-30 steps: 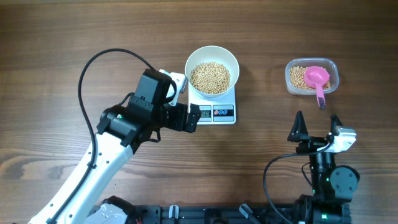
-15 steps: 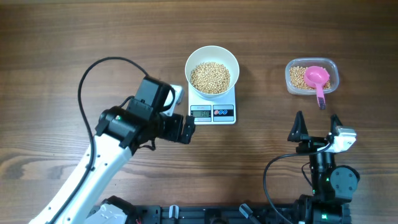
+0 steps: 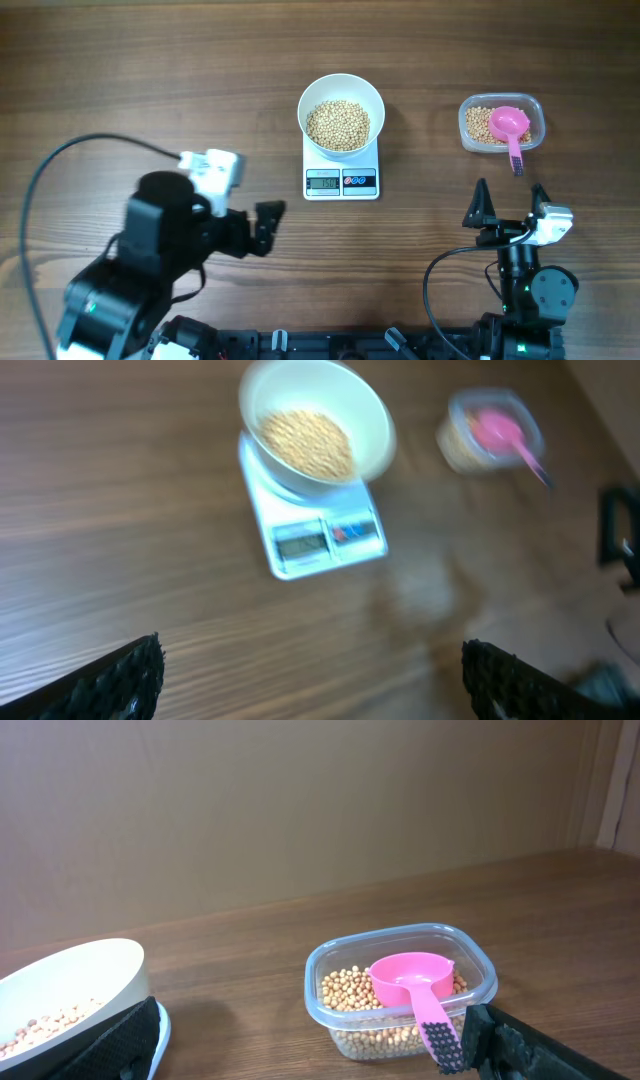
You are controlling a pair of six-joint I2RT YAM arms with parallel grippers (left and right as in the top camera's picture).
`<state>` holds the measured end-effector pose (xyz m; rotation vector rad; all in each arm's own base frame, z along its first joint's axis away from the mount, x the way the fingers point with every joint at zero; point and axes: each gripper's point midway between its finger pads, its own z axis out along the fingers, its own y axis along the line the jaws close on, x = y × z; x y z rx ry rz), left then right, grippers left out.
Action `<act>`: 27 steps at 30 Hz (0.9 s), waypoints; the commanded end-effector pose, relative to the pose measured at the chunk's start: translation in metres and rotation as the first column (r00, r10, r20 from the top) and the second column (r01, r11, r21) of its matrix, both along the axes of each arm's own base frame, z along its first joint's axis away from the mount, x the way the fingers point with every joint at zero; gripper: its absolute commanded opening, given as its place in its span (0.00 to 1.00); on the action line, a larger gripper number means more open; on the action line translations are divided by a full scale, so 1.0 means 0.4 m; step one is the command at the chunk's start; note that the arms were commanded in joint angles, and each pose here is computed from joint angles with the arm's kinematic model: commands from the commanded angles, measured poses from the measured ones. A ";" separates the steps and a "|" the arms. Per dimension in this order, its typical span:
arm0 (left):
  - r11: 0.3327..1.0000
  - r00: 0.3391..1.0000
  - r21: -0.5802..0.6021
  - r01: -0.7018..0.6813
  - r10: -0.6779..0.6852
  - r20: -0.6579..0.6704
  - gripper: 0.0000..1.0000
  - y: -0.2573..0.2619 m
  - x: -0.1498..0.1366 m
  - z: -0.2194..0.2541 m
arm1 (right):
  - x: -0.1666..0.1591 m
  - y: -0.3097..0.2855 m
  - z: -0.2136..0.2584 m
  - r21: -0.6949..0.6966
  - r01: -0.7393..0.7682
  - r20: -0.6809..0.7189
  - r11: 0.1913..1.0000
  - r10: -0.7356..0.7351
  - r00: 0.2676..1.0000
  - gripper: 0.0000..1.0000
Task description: Scoop item into bowl and weigh 150g on scale
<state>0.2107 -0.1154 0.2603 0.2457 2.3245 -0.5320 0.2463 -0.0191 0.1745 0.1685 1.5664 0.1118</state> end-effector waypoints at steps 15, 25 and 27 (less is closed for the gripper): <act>0.983 0.945 -0.101 -0.155 0.177 0.275 1.00 0.101 0.012 -0.079 | -0.002 -0.002 0.006 0.004 0.008 0.012 1.000 -0.008 1.000 1.00; 0.964 0.897 -0.127 -0.235 0.265 0.353 1.00 0.154 0.008 -0.117 | -0.002 -0.002 0.006 0.004 0.008 0.012 1.000 -0.008 1.000 1.00; 0.956 0.875 -0.139 -0.257 0.292 0.387 1.00 0.169 0.018 -0.125 | -0.002 -0.002 0.006 0.004 0.008 0.012 1.000 -0.008 1.000 1.00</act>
